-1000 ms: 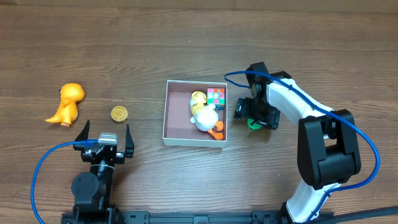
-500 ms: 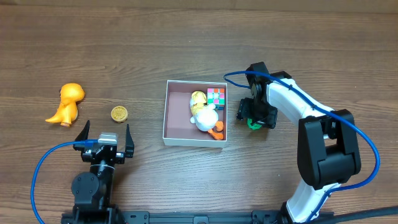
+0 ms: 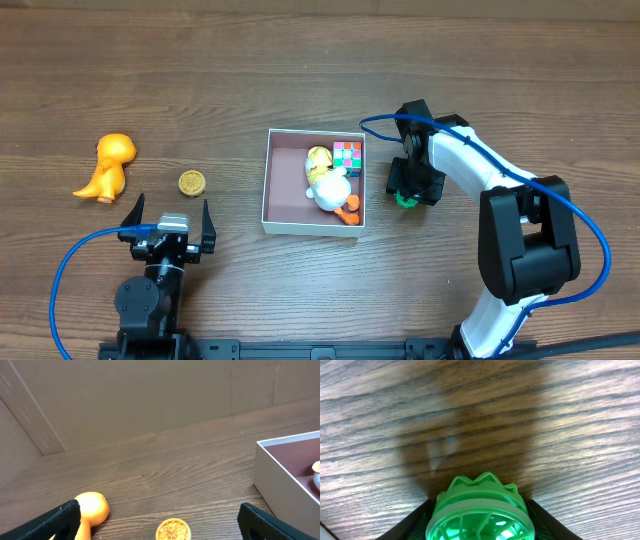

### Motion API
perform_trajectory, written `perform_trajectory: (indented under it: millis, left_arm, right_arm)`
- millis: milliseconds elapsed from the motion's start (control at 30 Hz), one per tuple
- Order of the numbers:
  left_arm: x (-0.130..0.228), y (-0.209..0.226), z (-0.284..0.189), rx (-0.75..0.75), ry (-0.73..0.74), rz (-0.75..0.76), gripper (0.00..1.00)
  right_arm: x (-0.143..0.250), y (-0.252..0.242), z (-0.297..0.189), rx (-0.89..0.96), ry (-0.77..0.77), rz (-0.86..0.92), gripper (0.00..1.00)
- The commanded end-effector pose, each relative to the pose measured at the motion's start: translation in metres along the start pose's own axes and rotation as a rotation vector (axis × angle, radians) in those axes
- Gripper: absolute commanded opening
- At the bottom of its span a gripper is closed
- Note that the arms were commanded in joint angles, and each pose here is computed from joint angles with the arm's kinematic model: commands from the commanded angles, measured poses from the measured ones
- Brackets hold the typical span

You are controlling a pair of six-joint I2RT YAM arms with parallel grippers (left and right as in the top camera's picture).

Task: Pack container
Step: 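Lift the green lid and carry it left over the box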

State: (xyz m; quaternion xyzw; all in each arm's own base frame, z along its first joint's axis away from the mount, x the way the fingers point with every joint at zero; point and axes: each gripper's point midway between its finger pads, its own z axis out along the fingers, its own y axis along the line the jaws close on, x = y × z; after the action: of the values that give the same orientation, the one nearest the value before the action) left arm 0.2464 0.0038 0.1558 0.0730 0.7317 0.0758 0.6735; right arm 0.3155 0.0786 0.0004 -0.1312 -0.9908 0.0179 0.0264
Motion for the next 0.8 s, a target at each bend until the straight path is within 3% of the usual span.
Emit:
perform_trajectory:
  millis: [0,333,767]
  left_arm:
    - [0.003,0.004,0.000,-0.018,0.007,-0.011,1.00]
    - [0.003,0.004,0.000,-0.018,0.007,-0.011,1.00]
    - [0.003,0.004,0.000,-0.018,0.007,-0.011,1.00]
  right_arm:
    - [-0.001,-0.001,0.000,0.010,-0.004,0.003,0.51]
    - [-0.022,0.004,-0.034,0.016,-0.053,-0.003,0.46]
    - [-0.042,0.045,-0.146,-0.068,-0.160,-0.066,0.45]
